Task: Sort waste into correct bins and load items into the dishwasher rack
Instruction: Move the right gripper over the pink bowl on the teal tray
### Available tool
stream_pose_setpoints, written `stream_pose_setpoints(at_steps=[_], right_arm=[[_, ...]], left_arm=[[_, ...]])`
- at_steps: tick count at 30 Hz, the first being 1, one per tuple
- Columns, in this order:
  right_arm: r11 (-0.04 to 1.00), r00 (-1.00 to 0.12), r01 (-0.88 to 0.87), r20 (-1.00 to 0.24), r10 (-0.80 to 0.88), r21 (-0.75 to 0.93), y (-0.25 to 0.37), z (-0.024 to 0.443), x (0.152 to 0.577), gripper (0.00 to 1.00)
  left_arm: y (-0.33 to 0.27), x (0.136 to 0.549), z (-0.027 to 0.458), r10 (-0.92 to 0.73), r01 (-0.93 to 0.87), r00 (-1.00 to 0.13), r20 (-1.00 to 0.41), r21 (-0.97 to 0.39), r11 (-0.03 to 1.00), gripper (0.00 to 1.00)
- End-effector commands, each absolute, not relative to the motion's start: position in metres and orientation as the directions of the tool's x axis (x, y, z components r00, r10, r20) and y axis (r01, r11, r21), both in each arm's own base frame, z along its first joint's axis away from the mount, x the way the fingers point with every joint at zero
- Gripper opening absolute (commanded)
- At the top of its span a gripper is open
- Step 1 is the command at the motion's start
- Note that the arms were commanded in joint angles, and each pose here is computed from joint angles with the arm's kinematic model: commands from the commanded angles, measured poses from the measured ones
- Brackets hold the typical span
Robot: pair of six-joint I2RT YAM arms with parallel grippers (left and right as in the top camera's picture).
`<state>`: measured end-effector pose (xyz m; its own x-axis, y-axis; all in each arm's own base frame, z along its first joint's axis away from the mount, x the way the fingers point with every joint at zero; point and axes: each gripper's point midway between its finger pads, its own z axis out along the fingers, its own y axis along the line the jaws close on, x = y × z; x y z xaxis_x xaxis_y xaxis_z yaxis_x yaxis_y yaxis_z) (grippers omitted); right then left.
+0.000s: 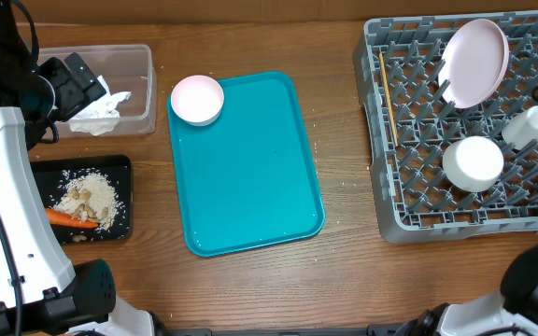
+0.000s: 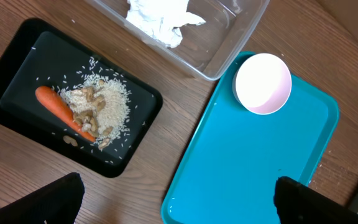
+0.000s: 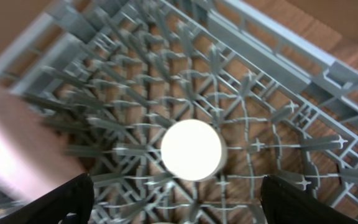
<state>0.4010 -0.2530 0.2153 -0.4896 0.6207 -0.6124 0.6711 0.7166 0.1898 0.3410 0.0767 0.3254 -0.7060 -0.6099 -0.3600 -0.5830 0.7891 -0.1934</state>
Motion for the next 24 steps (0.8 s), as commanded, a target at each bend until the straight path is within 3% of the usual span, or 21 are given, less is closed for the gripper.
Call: stream_pose_setpoints(at_steps=[1,3,7,12,16,19,24], right_arm=[[0.770,-0.411,0.545,-0.695,0.590,0.332,-0.216,0.290,0.400,0.87],[0.832,-0.431,0.335,-0.713,0.553,0.443,-0.162,0.326,0.409,0.85],[0.855,-0.503,-0.069,-0.759,0.415,0.513,-0.043,0.371,0.421,0.90],[0.822,-0.546,-0.326,-0.803,0.238,0.466,0.087,0.370,0.441,0.91],[0.777,-0.559,-0.467,-0.822,0.109,0.421,0.198,0.335,0.461,0.80],[0.758,-0.563,-0.526,-0.826,0.032,0.387,0.277,0.284,0.475,0.68],[0.789,-0.630,-0.433,-0.773,0.082,0.437,0.343,0.186,0.501,0.67]], left_arm=[[0.080,0.340,0.325,-0.620,-0.597,-0.697,-0.360,-0.189,0.780,1.00],[0.080,0.340,0.325,-0.620,-0.597,-0.697,-0.360,-0.189,0.780,1.00],[0.080,0.340,0.325,-0.620,-0.597,-0.697,-0.360,-0.189,0.780,1.00],[0.080,0.340,0.325,-0.620,-0.597,-0.697,-0.360,-0.189,0.780,1.00],[0.080,0.340,0.325,-0.620,-0.597,-0.697,-0.360,-0.189,0.780,1.00],[0.080,0.340,0.325,-0.620,-0.597,-0.697,-0.360,-0.189,0.780,1.00],[0.080,0.340,0.325,-0.620,-0.597,-0.697,-0.360,-0.189,0.780,1.00]])
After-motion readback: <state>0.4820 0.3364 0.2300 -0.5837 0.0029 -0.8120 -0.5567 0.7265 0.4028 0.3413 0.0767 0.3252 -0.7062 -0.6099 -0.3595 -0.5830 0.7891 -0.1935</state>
